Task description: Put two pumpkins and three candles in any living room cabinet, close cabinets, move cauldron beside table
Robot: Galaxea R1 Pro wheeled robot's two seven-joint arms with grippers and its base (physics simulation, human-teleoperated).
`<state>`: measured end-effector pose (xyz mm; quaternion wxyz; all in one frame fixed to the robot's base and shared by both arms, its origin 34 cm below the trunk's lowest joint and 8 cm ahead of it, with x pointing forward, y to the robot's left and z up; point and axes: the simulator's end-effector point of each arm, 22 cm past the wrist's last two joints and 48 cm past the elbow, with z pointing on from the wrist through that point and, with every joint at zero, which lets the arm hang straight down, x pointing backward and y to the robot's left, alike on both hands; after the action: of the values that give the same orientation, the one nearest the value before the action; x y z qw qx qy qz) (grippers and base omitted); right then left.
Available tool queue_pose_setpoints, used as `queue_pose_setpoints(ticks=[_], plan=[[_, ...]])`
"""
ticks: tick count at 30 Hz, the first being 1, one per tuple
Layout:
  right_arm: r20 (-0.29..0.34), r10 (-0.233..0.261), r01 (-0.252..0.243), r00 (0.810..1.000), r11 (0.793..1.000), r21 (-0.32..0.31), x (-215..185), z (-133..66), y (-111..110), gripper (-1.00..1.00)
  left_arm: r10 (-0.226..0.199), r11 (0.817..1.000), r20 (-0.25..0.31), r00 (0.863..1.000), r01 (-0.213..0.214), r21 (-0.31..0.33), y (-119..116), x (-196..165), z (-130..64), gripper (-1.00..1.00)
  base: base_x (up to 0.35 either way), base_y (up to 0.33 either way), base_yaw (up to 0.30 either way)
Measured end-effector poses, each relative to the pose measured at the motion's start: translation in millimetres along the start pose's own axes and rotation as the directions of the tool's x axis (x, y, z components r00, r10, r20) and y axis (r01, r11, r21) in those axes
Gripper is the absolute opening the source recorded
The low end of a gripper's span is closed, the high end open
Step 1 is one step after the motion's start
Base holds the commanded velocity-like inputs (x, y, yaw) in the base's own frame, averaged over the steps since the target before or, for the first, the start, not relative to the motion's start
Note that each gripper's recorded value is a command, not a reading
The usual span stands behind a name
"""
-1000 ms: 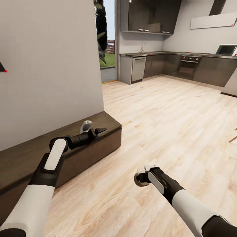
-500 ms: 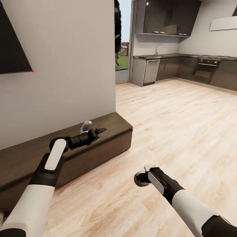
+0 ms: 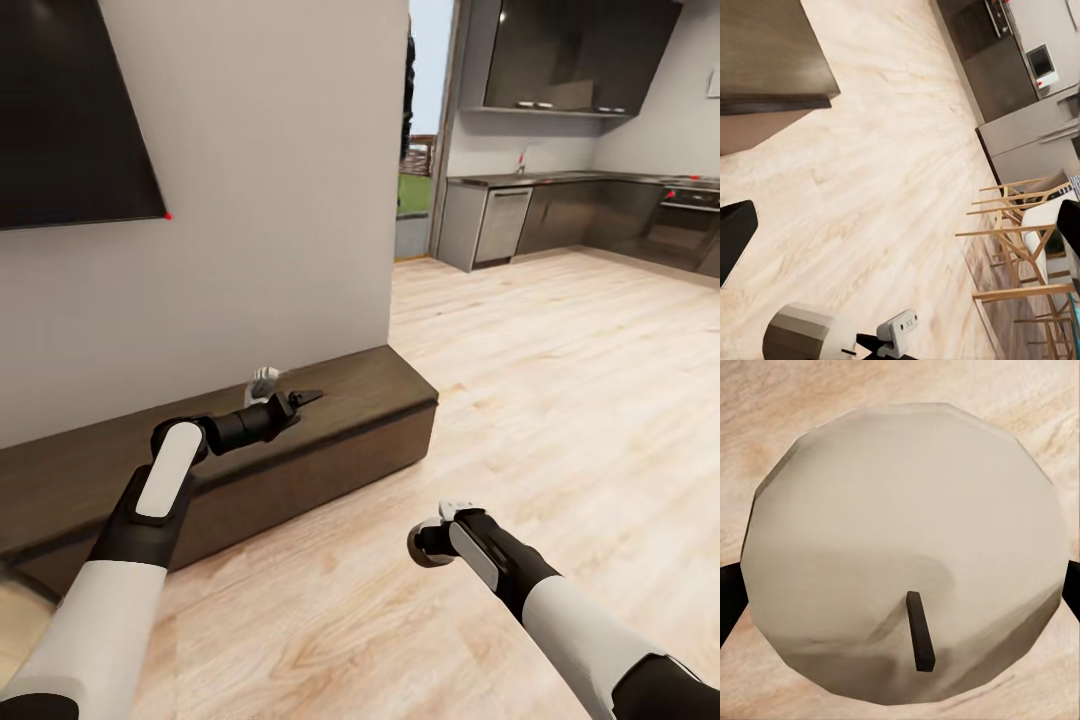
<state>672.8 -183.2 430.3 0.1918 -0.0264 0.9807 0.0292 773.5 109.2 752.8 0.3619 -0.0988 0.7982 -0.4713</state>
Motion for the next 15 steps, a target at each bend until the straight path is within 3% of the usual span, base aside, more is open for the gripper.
queue_pose_setpoints(ticks=[15], plan=[[0.010,0.001,-0.001,1.000,1.000,-0.001,-4.1,-4.7,-0.1,-1.00,0.006,1.000,0.006,1.000,-0.006,0.008,-6.3,-2.8,-3.1,1.00,0.000,0.000,0.257]])
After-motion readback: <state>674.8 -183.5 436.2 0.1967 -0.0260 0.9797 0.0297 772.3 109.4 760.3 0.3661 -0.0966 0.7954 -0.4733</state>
